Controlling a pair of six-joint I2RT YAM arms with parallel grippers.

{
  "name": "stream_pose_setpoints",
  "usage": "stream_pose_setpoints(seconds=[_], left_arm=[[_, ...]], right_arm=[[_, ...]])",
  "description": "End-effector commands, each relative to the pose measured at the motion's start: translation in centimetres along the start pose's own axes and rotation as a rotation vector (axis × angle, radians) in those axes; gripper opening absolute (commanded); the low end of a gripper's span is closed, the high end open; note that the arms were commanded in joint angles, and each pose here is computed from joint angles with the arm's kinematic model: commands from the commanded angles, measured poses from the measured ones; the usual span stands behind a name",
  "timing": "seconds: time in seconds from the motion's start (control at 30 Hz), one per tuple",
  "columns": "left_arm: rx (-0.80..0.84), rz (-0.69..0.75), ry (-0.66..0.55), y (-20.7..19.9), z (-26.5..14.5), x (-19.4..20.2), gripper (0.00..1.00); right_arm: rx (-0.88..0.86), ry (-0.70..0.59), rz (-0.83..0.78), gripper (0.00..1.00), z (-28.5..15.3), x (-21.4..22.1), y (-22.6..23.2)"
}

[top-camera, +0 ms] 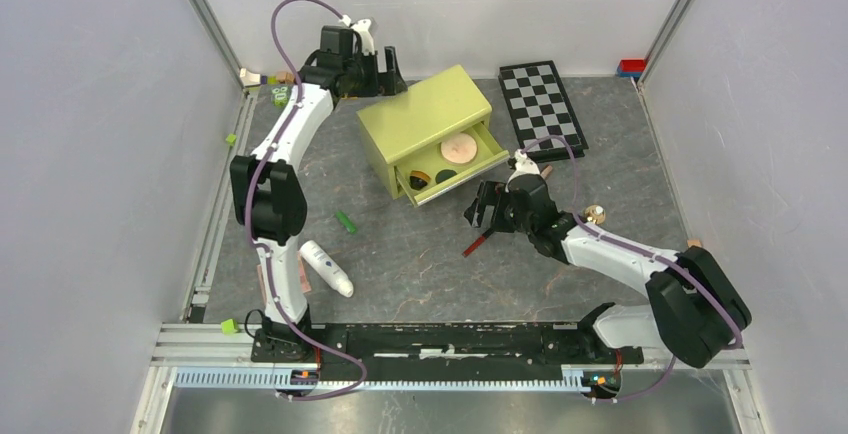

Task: Organize the makeup
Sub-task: Close the drawer in the storage box.

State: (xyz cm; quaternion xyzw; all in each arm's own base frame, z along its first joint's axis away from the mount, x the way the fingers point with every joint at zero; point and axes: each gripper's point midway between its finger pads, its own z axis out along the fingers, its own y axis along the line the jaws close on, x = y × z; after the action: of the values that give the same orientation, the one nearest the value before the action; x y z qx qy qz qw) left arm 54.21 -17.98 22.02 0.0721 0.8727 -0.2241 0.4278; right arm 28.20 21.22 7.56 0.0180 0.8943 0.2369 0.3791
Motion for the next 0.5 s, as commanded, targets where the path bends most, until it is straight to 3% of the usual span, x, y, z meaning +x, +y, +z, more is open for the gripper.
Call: stream_pose_setpoints(seconds=[0.0,0.47], left_arm=[[0.069,0.036,-0.004,-1.3,-0.2,0.2,1.0],[0.078,0.034,0.07,-1.3,0.1,4.1,0.95]], right_arm=[[-0.027,-0.081,0.169,0.98,0.6,-2.3,1.6],[0.04,-0.196,0.37,0.98,3.1,-6.8,2.5]])
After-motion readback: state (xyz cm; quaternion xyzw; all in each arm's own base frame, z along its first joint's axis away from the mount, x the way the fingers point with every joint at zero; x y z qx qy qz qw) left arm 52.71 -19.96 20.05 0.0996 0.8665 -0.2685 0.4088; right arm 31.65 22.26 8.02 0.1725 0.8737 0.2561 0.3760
